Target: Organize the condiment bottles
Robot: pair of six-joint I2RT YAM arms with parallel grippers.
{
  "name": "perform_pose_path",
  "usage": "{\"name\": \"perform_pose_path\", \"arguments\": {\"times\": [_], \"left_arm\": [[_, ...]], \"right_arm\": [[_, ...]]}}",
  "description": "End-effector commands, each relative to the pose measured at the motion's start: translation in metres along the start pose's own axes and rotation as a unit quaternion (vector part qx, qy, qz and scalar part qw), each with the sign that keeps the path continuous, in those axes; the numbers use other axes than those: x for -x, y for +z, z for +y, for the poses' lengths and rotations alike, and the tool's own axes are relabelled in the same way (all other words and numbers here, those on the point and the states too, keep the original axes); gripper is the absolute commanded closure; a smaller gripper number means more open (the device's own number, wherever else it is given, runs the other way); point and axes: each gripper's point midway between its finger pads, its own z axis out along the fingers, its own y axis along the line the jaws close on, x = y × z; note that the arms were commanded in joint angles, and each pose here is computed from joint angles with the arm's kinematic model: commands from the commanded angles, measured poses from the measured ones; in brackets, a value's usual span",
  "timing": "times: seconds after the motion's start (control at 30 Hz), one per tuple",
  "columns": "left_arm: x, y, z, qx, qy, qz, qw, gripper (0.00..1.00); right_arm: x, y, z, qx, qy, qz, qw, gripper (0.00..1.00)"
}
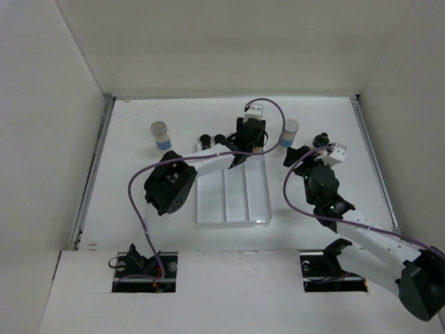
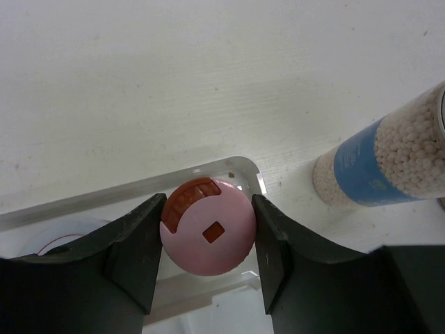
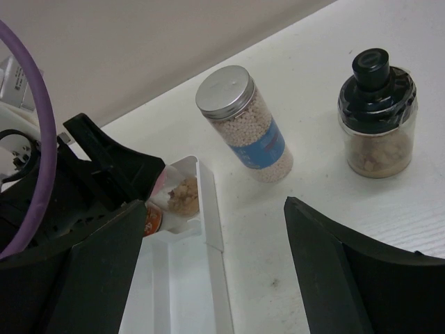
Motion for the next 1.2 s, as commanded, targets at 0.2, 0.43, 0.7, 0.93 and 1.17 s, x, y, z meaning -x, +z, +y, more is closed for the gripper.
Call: {"name": "perform_pose_path", "arguments": {"times": [0.2,0.43,0.7,0.93,1.17], "left_arm": [[0.008,-0.002,-0.004,-0.001,-0.002,-0.013,1.0,0.4],[0.053,-0.033,-0.024,-0.039,-0.029,-0.069,0.996,0.15],[0.119,-0.084,-0.004,-0.044,-0.073,-0.147,0.985,0.14],[0.143,-0.116,0.103,0.075,-0.106,-0.179,0.975,0.22],[0.125,-0.136,0.244,0.239,-0.143,-0.132,0.951,0.19]], "right_arm": [[0.02,-0.003,0.003,0.01,0.03,-0.036,0.999,0.1],[0.021,-0.003,0.001,0.008,0.031,-0.04,0.999,0.11],[0.018,-0.002,0.002,0.007,0.029,-0.035,0.999,0.12],[0.02,-0.003,0.008,0.018,0.034,-0.039,0.999,0.32],[0.001,0.005,0.017,0.023,0.012,-0.012,1.0,0.7]]}}
